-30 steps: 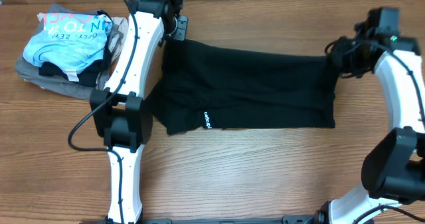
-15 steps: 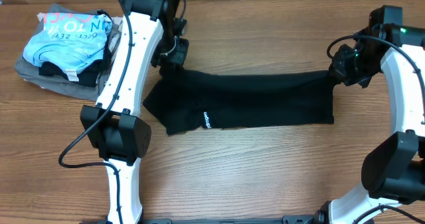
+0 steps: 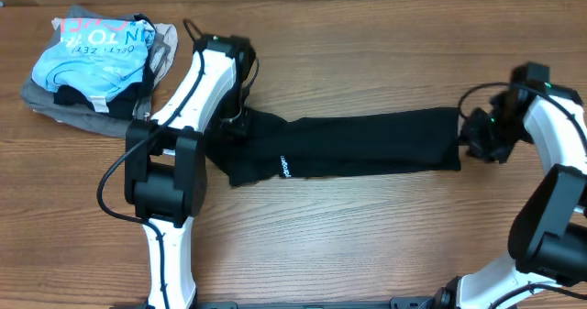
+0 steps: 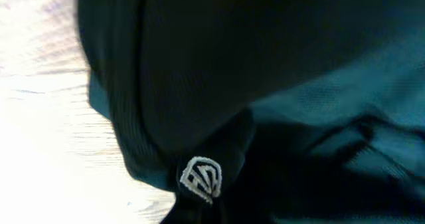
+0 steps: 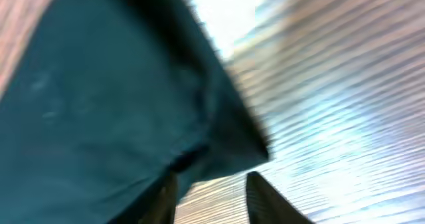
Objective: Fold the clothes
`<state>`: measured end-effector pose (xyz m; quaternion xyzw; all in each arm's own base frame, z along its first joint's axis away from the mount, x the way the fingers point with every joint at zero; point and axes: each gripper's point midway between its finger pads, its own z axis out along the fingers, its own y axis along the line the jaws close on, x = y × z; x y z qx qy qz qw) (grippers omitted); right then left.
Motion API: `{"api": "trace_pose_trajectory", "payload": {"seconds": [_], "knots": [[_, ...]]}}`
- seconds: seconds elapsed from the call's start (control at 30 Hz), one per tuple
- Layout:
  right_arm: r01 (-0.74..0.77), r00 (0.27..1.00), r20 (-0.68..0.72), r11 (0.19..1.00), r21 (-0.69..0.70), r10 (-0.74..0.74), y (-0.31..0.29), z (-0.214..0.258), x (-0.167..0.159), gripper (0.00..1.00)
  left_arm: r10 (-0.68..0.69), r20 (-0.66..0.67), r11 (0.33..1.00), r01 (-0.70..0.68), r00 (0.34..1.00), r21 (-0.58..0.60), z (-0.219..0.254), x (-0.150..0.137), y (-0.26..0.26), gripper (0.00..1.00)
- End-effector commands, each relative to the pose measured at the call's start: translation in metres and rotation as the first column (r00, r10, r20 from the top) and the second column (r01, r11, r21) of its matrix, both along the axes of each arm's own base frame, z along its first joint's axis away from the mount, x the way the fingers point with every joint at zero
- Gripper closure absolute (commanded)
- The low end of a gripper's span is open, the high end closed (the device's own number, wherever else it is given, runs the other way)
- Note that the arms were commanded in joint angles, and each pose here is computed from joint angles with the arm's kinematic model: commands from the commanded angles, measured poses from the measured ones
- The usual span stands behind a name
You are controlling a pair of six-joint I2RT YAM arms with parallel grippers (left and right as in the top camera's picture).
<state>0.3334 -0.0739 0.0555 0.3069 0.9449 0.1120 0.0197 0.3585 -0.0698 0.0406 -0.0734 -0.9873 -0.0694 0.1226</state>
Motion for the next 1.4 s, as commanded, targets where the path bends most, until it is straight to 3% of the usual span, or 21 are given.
{"api": "trace_pose_trajectory", "payload": {"seconds": [0.0,0.07,0.1,0.2,0.4,0.6,0.63,0.67,0.7,0.73,0.8,0.87,1.07,1.37], "knots": [[-0.004,0.999,0.044,1.0,0.013,0.003,-0.007,0.0,0.004,0.51,0.039,-0.012,0.999,-0.039,0.999,0.025,-0.01,-0.007,0.009,0.68],[-0.028,0.996,0.083,0.999,0.017,0.027,-0.006,0.002,0.012,0.39,0.038,-0.015,0.999,-0.037,0.999,0.024,-0.011,-0.009,0.008,0.46],[-0.036,0.995,0.096,0.999,0.014,0.035,-0.007,0.001,0.015,0.3,0.037,-0.015,0.999,-0.037,0.999,0.024,-0.011,-0.009,0.007,0.39],[-0.079,0.988,0.133,0.997,0.02,0.076,-0.001,-0.004,0.023,0.17,0.038,0.001,0.999,-0.038,0.999,0.02,-0.009,-0.004,0.006,0.23],[-0.151,0.983,0.113,0.988,0.044,0.145,0.014,-0.027,0.026,0.11,0.074,0.064,0.997,-0.075,0.995,0.008,0.018,0.015,0.007,0.12],[-0.174,0.984,0.055,0.982,0.072,0.17,0.023,-0.056,0.024,0.1,0.093,0.259,0.995,-0.083,0.961,-0.05,0.09,0.053,-0.001,0.09],[-0.175,0.984,0.044,0.982,0.079,0.172,0.024,-0.06,0.022,0.13,0.108,0.304,0.994,-0.092,0.946,-0.065,0.106,0.059,-0.002,0.08],[-0.174,0.985,0.034,0.981,0.083,0.172,0.025,-0.063,0.021,0.24,0.119,0.346,0.992,-0.097,0.931,-0.08,0.122,0.064,-0.003,0.08],[-0.172,0.985,0.024,0.981,0.088,0.171,0.025,-0.066,0.019,0.36,0.123,0.382,0.991,-0.095,0.916,-0.092,0.135,0.068,-0.004,0.08],[-0.17,0.985,0.019,0.981,0.092,0.169,0.026,-0.066,0.018,0.57,0.132,0.42,0.99,-0.096,0.898,-0.106,0.15,0.071,-0.005,0.08],[-0.166,0.986,0.01,0.981,0.101,0.166,0.027,-0.065,0.016,0.8,0.141,0.484,0.987,-0.088,0.864,-0.131,0.177,0.075,-0.006,0.08],[-0.163,0.987,0.009,0.98,0.117,0.163,0.03,-0.064,0.014,0.96,0.147,0.529,0.986,-0.08,0.836,-0.147,0.197,0.075,-0.006,0.08],[-0.095,0.995,0.033,0.98,0.177,0.091,0.015,-0.049,0.019,0.96,0.145,0.602,0.988,-0.084,0.785,-0.128,0.226,0.071,0.003,0.07],[0.087,0.984,0.133,0.977,0.196,-0.114,-0.059,0.03,0.02,0.96,0.161,0.626,0.987,-0.105,0.763,-0.125,0.23,0.077,0.013,0.02]]}}
